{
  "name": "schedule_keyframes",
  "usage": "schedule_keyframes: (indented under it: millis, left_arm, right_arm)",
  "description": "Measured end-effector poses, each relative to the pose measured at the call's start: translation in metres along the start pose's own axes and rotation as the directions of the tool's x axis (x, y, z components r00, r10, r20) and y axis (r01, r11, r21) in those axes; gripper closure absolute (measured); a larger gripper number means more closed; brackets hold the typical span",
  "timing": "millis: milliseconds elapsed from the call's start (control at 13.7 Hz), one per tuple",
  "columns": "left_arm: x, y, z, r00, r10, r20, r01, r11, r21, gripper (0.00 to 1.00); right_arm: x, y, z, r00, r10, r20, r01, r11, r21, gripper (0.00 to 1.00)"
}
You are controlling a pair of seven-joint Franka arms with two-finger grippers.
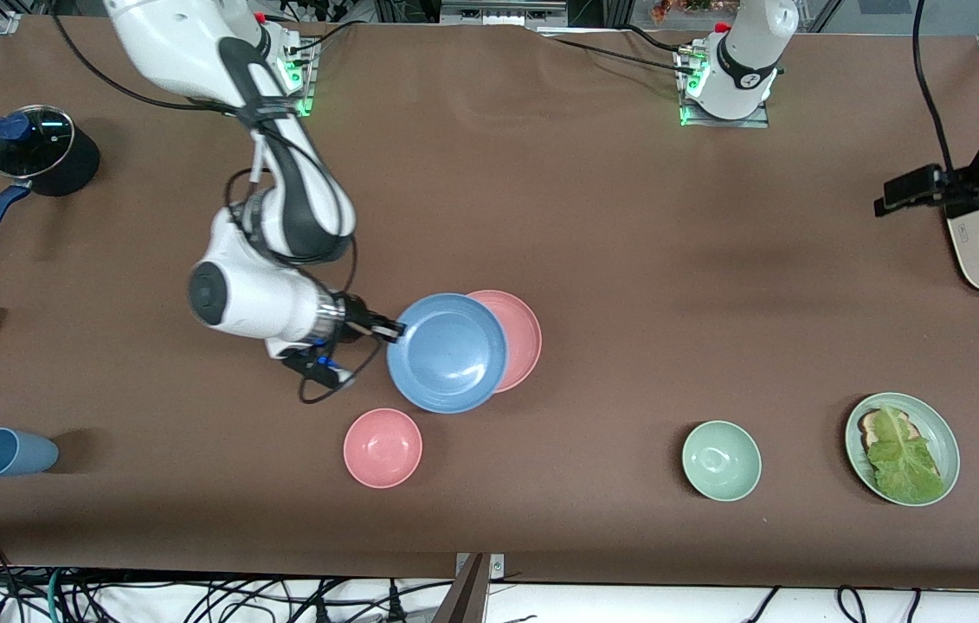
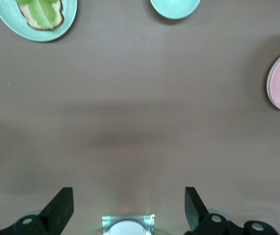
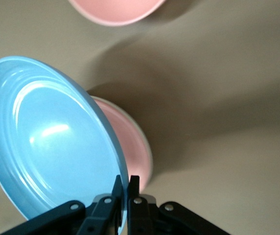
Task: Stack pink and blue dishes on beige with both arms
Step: 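Lower the blue plate onto the pink plate and open the right gripper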
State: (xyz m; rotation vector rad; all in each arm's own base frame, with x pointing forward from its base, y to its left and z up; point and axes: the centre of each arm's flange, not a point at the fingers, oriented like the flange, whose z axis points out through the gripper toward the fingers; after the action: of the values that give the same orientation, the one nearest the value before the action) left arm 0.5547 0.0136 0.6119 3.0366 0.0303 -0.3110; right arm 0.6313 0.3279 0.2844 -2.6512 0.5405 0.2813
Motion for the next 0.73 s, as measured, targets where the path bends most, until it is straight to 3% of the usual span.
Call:
schedule_keyframes:
  millis: [219,510,729]
  left_arm:
    - [-0.020,0.001,-0.009,0.999,0.003,0.037,-0.003,1.000,-0.004,0.00]
    - [-0.042,0.007,-0.016,0.996,0.016,0.089,-0.015,1.000,-0.005,0.00]
    - [-0.048,0.009,-0.018,0.995,0.017,0.098,-0.017,1.000,-0.005,0.00]
  right_arm:
    - [-0.019,-0.012,0.044,1.000,-0.025,0.007,0.025,0.999,-0.029,0.95]
    - [-0.023,-0.008,0.063,0.999,-0.027,0.027,0.029,0.998,-0.055,0.95]
    - [-0.027,0.005,0.075,0.996,-0.055,0.071,0.061,0.994,-0.095,0.95]
